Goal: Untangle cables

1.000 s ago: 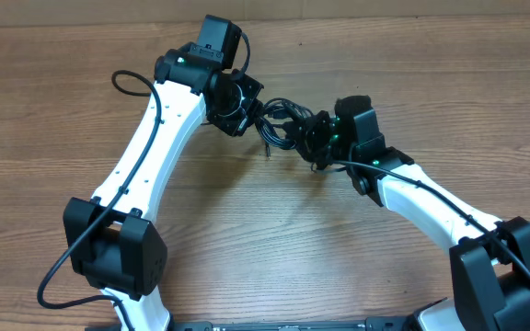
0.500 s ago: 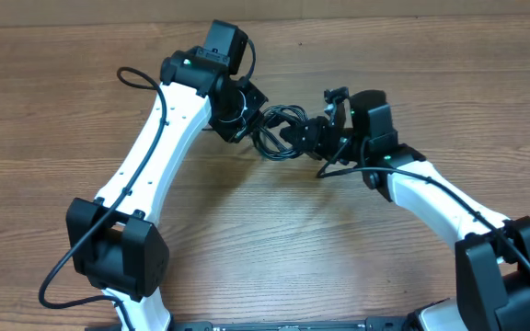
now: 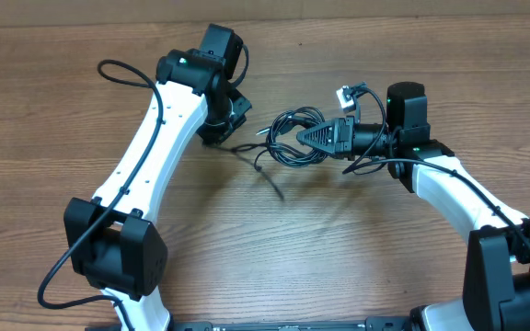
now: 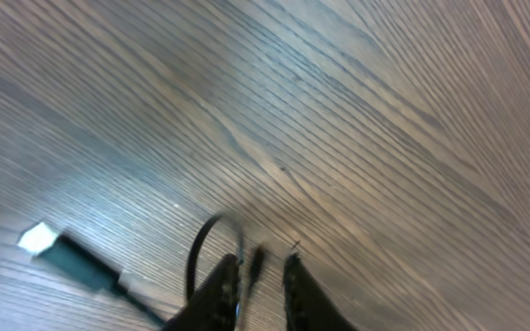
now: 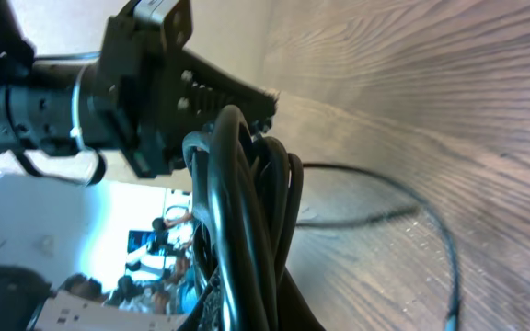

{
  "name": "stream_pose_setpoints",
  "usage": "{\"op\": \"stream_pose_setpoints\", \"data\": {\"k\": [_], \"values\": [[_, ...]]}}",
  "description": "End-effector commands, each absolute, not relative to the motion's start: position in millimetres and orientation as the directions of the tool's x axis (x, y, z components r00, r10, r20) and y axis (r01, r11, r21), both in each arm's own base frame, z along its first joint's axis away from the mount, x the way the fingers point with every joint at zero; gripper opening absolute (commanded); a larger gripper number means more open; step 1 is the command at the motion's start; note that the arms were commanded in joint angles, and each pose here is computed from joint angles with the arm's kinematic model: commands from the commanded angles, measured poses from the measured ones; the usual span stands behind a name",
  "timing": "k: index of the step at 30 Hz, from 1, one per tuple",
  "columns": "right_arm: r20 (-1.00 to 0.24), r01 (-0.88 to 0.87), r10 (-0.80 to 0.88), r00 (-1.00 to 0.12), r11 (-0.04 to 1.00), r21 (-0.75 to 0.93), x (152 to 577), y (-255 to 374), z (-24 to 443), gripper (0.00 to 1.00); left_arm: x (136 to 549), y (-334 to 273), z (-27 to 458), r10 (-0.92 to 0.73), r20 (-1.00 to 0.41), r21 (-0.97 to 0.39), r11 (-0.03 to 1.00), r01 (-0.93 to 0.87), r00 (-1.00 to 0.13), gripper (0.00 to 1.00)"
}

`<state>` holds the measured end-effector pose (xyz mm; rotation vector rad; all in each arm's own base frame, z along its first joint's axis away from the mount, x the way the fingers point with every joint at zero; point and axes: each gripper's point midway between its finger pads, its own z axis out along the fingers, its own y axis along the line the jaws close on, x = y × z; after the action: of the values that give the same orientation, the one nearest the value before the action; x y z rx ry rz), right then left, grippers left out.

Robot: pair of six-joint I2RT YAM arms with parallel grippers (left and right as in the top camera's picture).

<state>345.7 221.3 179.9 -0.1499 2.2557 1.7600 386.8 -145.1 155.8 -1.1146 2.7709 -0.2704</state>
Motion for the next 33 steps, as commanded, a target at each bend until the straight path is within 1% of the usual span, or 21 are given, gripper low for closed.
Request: {"op": "stream_pose_setpoints", "data": {"k": [1, 2, 3, 4, 7, 10, 15, 19, 21, 28, 33], "values": [[-0.338, -0.325, 0.040, -0.940, 0.194, 0.926, 333.4, 224.8, 205.8, 0.04, 388.4, -135.4, 165.6, -0.688, -0.119, -0.206, 0.723, -0.660, -0.716, 0.35], [-0.342, -0.327, 0.044, -0.939, 0.198, 0.924, 333.4, 224.4, 207.4, 0.04, 387.5, -135.1, 165.4, -0.687, -0.117, -0.202, 0.723, -0.660, -0.717, 0.63], [-0.343, -0.323, 0.058, -0.938, 0.215, 0.921, 334.8, 223.3, 207.9, 0.04, 386.7, -134.9, 165.2, -0.687, -0.116, -0.199, 0.723, -0.661, -0.717, 0.85], [-0.339, -0.313, 0.075, -0.938, 0.237, 0.920, 336.7, 222.0, 206.7, 0.04, 386.2, -134.7, 165.1, -0.687, -0.114, -0.198, 0.724, -0.661, -0.718, 1.00], [-0.322, -0.270, 0.130, -0.938, 0.311, 0.911, 342.6, 216.2, 201.0, 0.04, 385.5, -135.5, 165.0, -0.686, -0.111, -0.198, 0.724, -0.661, -0.719, 1.00], [-0.323, -0.260, 0.150, -0.935, 0.331, 0.907, 343.7, 214.0, 203.1, 0.04, 383.9, -139.9, 165.0, -0.673, -0.090, -0.209, 0.733, -0.647, -0.734, 1.00], [-0.283, -0.173, 0.236, -0.930, 0.398, 0.901, 357.3, 206.1, 192.4, 0.04, 372.2, -168.4, 167.9, -0.640, 0.062, -0.289, 0.723, -0.628, -0.766, 1.00], [-0.254, -0.042, 0.370, -0.894, 0.494, 0.868, 376.6, 191.4, 174.2, 0.04, 363.8, -188.2, 173.6, -0.611, 0.172, -0.345, 0.697, -0.628, -0.773, 1.00], [-0.260, -0.030, 0.389, -0.884, 0.508, 0.861, 379.7, 192.0, 172.7, 0.04, 360.1, -196.1, 176.7, -0.612, 0.227, -0.362, 0.669, -0.649, -0.758, 1.00], [-0.269, -0.052, 0.372, -0.889, 0.500, 0.864, 376.0, 207.7, 176.6, 0.04, 351.5, -212.7, 181.4, -0.641, 0.330, -0.355, 0.596, -0.721, -0.692, 1.00], [-0.264, -0.054, 0.366, -0.892, 0.494, 0.868, 374.5, 210.1, 177.3, 0.04, 351.5, -211.8, 177.9, -0.712, 0.328, -0.308, 0.541, -0.782, -0.621, 1.00]]}}
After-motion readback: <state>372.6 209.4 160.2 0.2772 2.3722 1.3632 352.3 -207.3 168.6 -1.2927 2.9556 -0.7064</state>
